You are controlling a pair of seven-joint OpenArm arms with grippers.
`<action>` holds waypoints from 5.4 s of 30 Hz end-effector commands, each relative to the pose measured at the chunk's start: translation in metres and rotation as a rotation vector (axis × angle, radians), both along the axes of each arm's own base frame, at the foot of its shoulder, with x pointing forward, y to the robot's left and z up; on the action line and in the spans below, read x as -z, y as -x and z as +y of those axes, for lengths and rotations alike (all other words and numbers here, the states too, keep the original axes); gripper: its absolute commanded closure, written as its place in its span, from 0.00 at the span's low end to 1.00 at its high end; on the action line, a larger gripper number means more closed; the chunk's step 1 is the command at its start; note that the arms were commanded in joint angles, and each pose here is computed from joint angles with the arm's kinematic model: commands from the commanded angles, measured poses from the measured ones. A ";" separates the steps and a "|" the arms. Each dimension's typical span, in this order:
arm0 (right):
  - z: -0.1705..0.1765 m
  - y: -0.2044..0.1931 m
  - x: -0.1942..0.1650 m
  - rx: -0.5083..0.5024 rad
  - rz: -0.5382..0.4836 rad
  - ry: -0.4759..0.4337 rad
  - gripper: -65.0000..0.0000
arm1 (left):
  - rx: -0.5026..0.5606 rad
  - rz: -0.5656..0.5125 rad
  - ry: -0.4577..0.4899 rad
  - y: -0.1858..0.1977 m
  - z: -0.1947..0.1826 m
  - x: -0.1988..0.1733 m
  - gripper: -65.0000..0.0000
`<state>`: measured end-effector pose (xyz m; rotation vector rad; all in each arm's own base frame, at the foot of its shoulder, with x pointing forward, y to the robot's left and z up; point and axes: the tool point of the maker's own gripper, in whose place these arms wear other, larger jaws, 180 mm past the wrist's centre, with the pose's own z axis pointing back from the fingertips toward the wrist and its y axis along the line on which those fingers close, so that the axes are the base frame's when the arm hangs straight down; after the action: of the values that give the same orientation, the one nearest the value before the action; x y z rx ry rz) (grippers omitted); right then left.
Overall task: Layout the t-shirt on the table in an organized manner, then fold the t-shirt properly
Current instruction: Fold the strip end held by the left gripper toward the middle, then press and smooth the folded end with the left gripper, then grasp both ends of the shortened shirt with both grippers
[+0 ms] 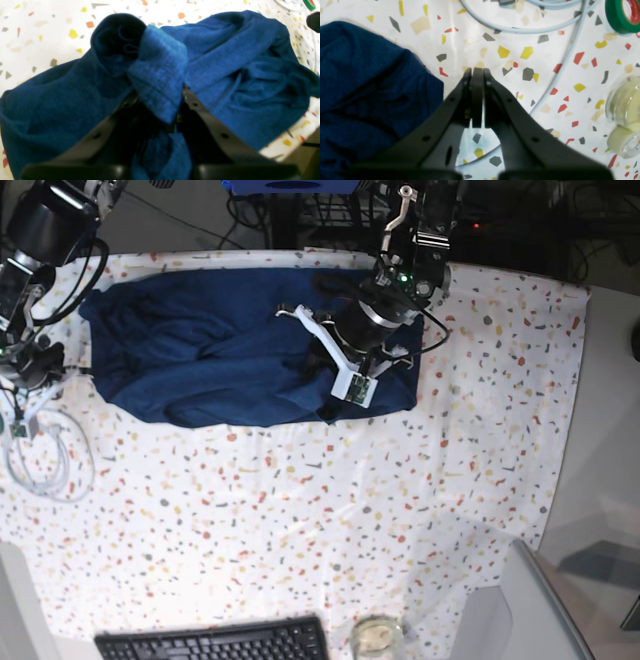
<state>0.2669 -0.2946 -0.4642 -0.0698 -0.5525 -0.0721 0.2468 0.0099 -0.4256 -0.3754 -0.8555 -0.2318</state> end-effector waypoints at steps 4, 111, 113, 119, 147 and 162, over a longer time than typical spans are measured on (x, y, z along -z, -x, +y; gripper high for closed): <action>-0.007 -0.011 -0.012 -0.002 -0.042 0.015 1.00 | 0.036 -0.028 0.047 -0.004 -0.022 -0.009 1.00; -0.006 0.002 -0.005 -0.007 -0.016 0.018 1.00 | 0.053 0.044 -0.166 0.047 0.012 0.022 1.00; -0.007 0.002 -0.005 -0.006 -0.016 0.019 1.00 | 0.086 0.065 -0.162 0.056 0.002 0.029 1.00; -0.008 0.003 -0.005 0.000 -0.016 0.019 1.00 | 0.164 0.086 -0.150 0.065 -0.024 0.038 1.00; -0.005 0.002 -0.005 -0.007 -0.016 0.016 1.00 | 0.160 -0.113 -0.140 -0.025 -0.040 -0.009 1.00; 0.010 0.013 -0.014 -0.046 -0.037 0.044 0.97 | 0.120 -0.102 -0.136 -0.053 -0.045 -0.002 1.00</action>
<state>0.2379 -0.2858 -0.4636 -0.1034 -0.5285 -0.0265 0.2940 -0.0347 -0.4325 -0.2812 -0.8784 -0.4250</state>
